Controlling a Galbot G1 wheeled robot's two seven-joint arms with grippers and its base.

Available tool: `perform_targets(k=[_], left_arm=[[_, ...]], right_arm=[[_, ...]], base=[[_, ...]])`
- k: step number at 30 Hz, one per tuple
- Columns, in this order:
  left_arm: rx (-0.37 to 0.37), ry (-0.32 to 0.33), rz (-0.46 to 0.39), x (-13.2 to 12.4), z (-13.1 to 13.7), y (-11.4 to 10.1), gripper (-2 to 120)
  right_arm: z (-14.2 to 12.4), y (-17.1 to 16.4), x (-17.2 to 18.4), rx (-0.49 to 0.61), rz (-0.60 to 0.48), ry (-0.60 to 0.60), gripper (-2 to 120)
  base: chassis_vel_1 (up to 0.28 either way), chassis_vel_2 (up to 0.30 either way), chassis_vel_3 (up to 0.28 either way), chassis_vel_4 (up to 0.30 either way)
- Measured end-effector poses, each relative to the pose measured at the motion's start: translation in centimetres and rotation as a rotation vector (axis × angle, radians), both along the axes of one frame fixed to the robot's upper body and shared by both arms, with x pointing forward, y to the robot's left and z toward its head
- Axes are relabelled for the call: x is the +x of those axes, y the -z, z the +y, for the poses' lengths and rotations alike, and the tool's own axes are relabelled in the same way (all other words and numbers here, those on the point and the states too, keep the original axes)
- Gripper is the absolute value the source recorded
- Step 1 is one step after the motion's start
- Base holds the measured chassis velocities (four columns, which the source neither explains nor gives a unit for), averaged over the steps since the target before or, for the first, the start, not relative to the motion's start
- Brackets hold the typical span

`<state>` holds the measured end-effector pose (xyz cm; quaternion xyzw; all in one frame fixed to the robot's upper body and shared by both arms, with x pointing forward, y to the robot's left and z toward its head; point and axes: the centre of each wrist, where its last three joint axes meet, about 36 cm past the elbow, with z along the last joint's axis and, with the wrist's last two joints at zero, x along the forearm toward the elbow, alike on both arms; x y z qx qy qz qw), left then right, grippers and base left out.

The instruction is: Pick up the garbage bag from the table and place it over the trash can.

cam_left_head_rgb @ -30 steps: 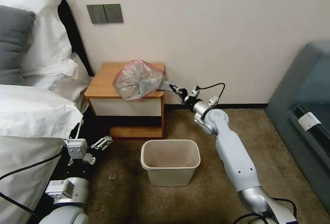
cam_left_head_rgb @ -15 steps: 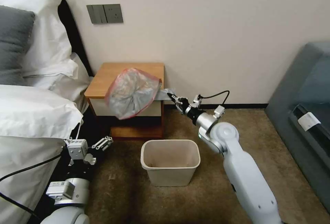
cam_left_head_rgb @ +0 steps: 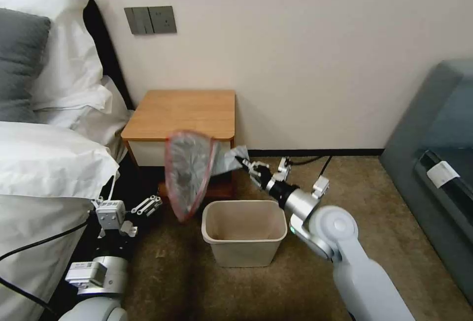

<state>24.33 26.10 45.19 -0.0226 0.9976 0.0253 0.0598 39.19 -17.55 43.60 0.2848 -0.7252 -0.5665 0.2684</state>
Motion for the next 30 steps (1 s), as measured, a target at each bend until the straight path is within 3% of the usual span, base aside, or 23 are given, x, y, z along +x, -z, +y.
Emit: perform_targets(k=[7, 20, 30], left_arm=[[-0.002, -0.001, -0.004, 0.1, 0.0, 0.2, 100], [-0.008, -0.006, -0.013, 0.0, 0.0, 0.4, 100], [-0.016, -0.013, -0.017, 0.1, 0.0, 0.9, 100]], right_arm=[[-0.8, 1.6, -2.7, -0.080, 0.051, -0.011, 0], [-3.4, 2.2, -3.9, -0.272, 0.079, 0.030, 0], [-3.8, 2.8, -4.5, -0.331, 0.124, 0.058, 0]], base=[[0.000, 0.000, 0.000, 0.000], [0.000, 0.000, 0.000, 0.000], [0.000, 0.000, 0.000, 0.000]])
